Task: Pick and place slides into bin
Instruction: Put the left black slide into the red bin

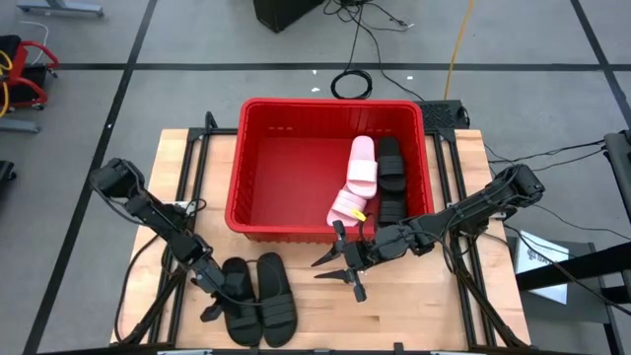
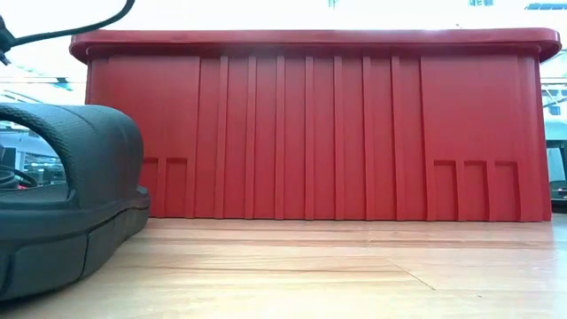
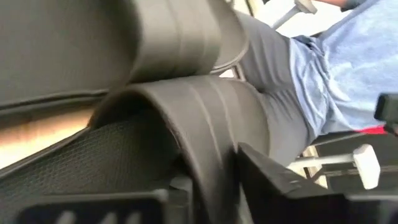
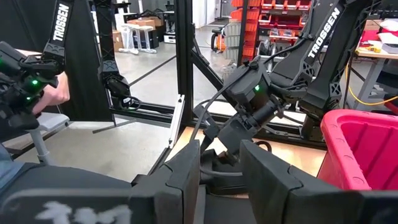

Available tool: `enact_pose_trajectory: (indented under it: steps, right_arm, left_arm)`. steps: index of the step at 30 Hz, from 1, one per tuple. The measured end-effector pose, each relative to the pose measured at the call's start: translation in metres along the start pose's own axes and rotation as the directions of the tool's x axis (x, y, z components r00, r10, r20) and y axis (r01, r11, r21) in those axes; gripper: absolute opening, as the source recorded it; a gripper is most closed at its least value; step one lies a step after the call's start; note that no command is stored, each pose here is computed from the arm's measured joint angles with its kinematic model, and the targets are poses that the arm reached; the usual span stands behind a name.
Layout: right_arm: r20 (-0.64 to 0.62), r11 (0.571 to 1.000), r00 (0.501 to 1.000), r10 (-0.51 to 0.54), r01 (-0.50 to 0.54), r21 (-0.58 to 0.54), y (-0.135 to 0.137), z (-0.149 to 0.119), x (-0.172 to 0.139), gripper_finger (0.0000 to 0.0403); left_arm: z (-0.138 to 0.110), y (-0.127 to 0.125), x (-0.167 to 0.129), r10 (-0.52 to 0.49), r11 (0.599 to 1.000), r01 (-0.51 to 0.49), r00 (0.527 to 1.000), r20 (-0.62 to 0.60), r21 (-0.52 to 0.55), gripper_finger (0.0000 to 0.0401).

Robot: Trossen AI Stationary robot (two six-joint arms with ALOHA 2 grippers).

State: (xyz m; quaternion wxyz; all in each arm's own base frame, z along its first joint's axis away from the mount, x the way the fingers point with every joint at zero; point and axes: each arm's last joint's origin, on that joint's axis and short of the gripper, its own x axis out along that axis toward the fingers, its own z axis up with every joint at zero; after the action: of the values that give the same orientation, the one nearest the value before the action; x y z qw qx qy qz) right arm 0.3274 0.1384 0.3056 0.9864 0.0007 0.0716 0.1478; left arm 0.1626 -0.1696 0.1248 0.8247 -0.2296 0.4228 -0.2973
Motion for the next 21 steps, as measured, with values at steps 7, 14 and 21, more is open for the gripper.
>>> enact_pose_trajectory:
  steps: [7, 14, 21]
  right_arm:
    - [0.0, 1.0, 1.0, 0.0, 0.0, 0.001, 0.0, 0.0, 0.0, 0.0105]
    - [0.0, 1.0, 1.0, 0.0, 0.0, 0.001, 0.0, 0.0, 0.0, 0.0105]
    - [-0.002, 1.0, 1.0, 0.0, 0.0, 0.001, 0.0, 0.0, 0.0, 0.0105]
  left_arm:
    - [0.004, -0.004, 0.0, -0.055, 0.996, 0.052, 0.998, 0.038, 0.066, 0.0008]
    - [0.004, -0.007, 0.0, -0.11, 0.992, 0.11, 0.994, 0.003, 0.064, 0.0028]
    - [0.005, -0.014, -0.001, -0.2, 0.975, 0.2, 0.98, -0.003, 0.097, 0.002]
